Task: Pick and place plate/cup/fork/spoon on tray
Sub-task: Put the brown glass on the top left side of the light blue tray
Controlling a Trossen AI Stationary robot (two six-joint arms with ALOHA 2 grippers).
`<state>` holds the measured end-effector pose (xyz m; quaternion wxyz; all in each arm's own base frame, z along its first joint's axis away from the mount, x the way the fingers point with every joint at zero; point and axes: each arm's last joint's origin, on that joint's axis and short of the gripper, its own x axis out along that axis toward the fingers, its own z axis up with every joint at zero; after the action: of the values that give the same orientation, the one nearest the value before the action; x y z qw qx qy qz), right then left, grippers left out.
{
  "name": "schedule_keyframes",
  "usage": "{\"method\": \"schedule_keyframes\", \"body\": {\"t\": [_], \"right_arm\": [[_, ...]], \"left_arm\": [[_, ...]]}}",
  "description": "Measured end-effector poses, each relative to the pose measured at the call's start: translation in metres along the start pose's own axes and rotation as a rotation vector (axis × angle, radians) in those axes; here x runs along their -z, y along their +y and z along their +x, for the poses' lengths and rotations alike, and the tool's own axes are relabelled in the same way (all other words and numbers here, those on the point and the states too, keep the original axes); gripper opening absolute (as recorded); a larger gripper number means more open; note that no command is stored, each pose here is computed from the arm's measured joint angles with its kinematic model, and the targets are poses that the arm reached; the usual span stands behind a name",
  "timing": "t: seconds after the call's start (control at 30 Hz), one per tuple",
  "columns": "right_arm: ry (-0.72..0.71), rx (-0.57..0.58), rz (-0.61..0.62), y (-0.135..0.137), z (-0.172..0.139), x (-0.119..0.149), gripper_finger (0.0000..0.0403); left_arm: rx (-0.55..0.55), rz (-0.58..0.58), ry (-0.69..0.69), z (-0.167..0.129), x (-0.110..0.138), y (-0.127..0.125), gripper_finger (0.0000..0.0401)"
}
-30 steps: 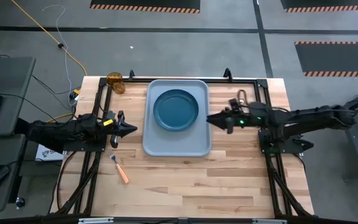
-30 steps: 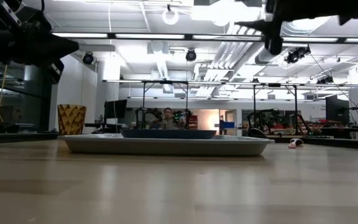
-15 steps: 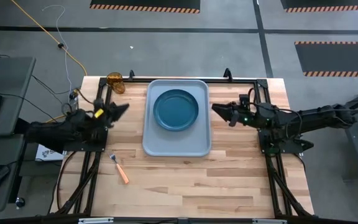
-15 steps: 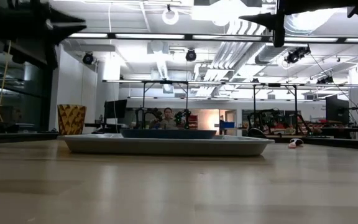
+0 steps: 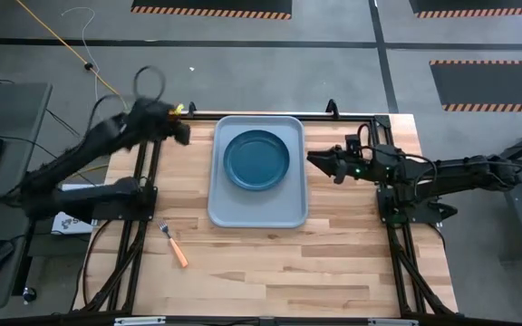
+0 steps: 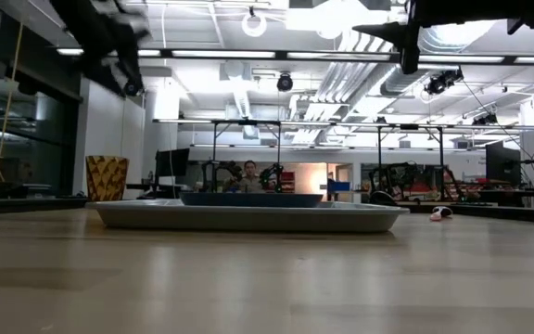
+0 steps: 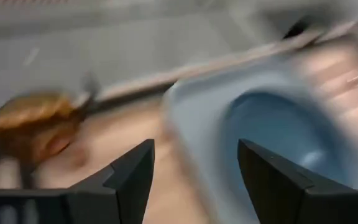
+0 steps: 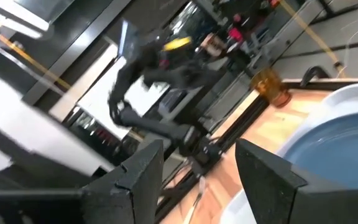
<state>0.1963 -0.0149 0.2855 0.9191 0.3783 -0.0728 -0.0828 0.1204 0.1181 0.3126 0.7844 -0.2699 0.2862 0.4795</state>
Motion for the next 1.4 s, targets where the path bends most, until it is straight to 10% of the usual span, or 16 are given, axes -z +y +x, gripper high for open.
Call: {"method": "schedule_keyframes", "body": {"t": [0.27,1.4], "right_arm": [[0.127,0.008,-0.011,-0.005,0.0,0.008,0.0193],[0.17,0.106,0.008,-0.012,-0.002,0.014,0.0193]], "left_arm": [[-0.159,-0.083,0.401,0.068,-0.045,0.035,0.0223],[-0.458,-0.098,0.584,0.17,-0.037,0.048,0.0203]]}}
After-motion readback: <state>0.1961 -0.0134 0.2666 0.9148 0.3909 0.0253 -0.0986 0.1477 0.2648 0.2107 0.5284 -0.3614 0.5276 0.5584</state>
